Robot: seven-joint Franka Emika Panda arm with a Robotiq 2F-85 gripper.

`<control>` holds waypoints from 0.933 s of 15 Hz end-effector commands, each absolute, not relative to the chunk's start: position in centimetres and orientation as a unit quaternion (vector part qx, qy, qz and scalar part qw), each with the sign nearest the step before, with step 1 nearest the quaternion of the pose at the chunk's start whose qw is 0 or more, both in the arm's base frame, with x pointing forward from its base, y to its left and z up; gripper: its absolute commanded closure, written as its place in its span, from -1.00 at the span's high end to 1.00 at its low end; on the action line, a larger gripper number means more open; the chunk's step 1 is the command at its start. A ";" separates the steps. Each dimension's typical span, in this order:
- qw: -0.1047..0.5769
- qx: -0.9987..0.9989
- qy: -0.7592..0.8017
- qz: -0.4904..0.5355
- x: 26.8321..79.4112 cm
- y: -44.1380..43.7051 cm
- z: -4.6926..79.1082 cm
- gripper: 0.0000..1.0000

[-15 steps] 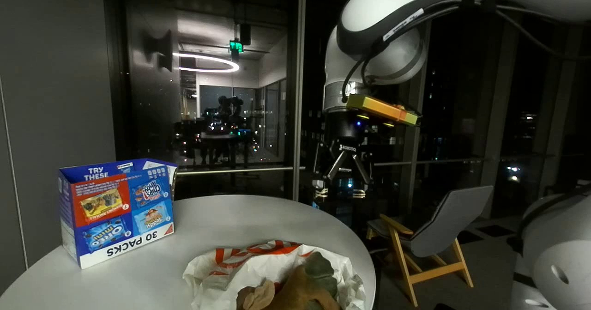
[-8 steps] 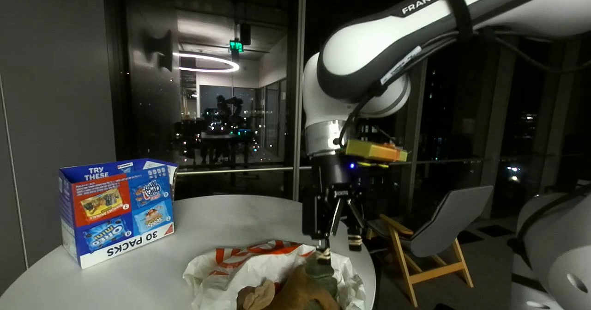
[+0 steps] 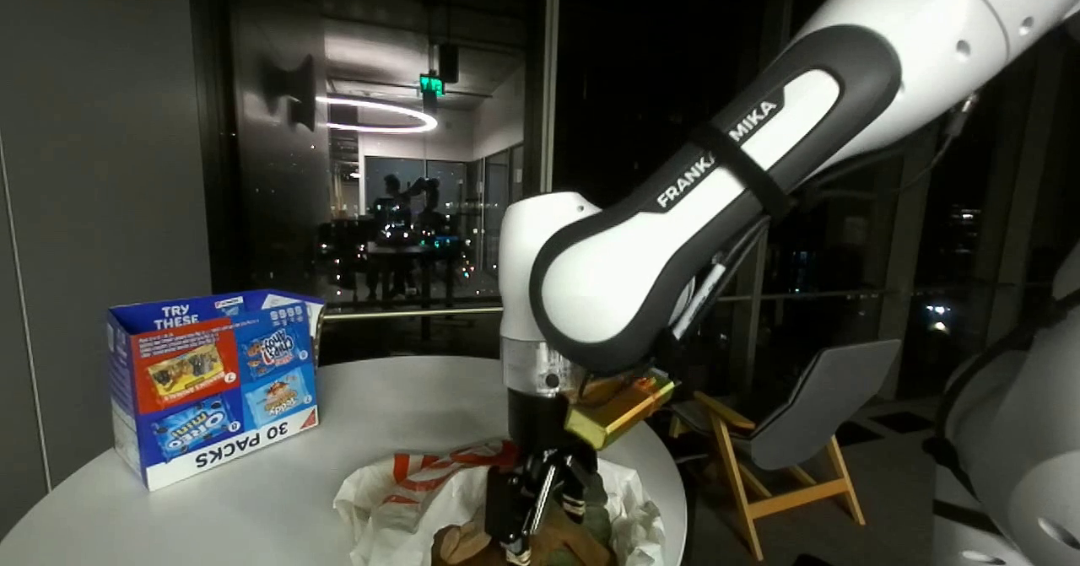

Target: Remove the radish, moose and eraser from the plastic bag and place them on the table.

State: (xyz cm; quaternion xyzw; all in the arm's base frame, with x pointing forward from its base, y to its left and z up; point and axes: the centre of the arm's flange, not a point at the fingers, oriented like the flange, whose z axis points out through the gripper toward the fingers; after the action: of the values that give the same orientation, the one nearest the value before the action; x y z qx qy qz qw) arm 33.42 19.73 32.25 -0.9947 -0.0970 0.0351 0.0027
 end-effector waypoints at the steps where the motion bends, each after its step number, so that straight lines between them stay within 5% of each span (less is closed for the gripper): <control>1: -0.055 -0.995 -0.078 -0.003 35.9 20.4 29.6 1.00; 2: -0.061 -0.995 -0.080 -0.003 36.0 20.3 29.0 1.00; 3: -0.067 -0.995 -0.076 -0.004 36.2 20.4 28.5 0.50; 4: -0.073 -0.995 -0.074 -0.003 36.3 20.3 28.3 0.48; 12: -0.107 -0.993 0.007 -0.042 35.8 19.4 33.1 -0.72; 14: -0.122 -0.990 0.032 -0.064 35.1 19.0 35.3 -0.81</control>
State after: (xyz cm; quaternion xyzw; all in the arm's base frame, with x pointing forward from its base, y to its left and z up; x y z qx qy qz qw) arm 36.11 19.60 31.46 -0.9953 -0.0059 -0.0253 -0.0932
